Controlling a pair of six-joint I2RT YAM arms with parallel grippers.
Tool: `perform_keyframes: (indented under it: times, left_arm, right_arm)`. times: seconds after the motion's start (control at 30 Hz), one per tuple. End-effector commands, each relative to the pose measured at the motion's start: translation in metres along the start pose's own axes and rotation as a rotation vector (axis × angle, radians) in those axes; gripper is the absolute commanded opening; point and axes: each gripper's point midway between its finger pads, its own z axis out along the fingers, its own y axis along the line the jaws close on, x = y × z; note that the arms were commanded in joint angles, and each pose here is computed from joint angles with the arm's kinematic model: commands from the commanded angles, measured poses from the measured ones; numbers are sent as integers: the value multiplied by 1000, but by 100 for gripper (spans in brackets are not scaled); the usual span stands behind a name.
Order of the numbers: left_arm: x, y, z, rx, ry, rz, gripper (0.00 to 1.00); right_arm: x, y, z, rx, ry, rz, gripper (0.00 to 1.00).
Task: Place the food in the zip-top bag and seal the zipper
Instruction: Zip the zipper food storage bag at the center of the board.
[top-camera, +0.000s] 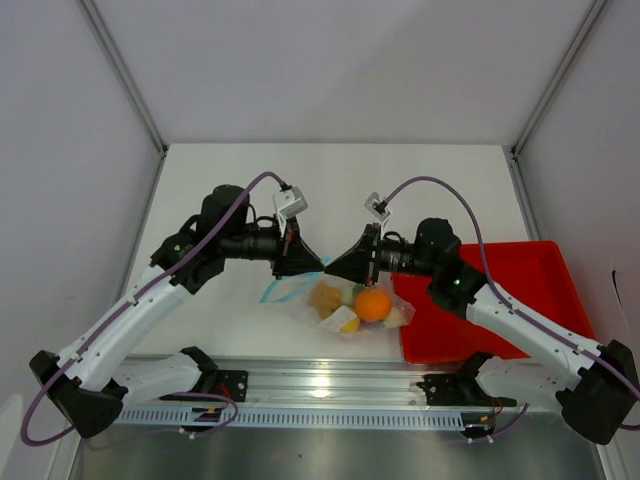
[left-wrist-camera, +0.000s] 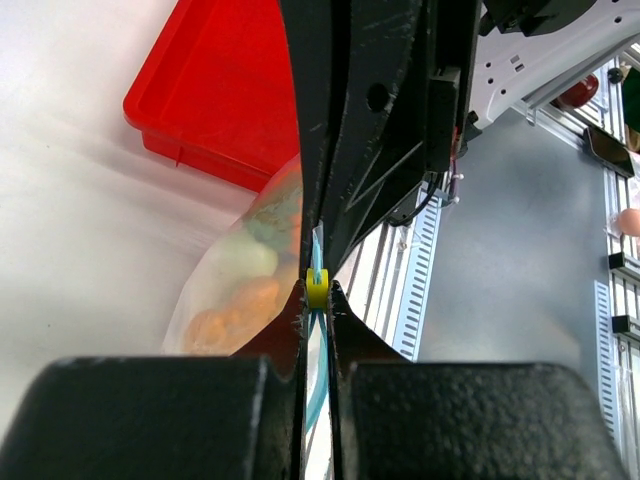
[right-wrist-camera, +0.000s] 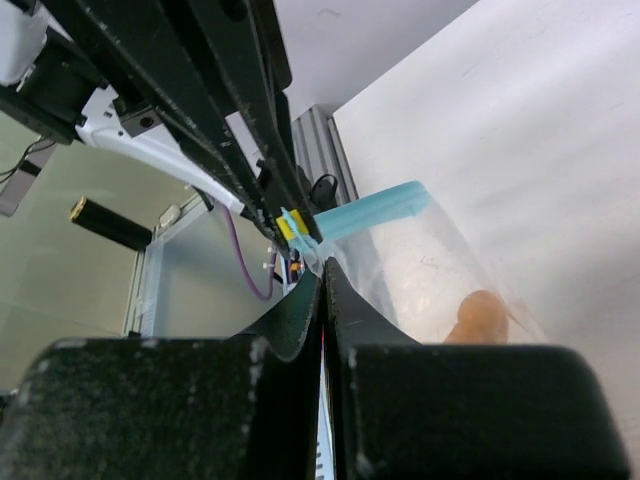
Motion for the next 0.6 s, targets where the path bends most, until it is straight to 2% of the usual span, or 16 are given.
perform_keyframes:
  times: [0.0, 0.37, 0.57]
  left_arm:
    - [5, -13, -9, 35, 15, -16, 1]
    - [13, -11, -9, 29, 28, -24, 1]
    - [17, -1, -9, -28, 25, -28, 1]
  right_arm:
    - [-49, 6, -4, 16, -192, -41, 0]
    - [-64, 25, -7, -58, -247, -13, 0]
    - [-70, 31, -12, -75, -269, -2, 0]
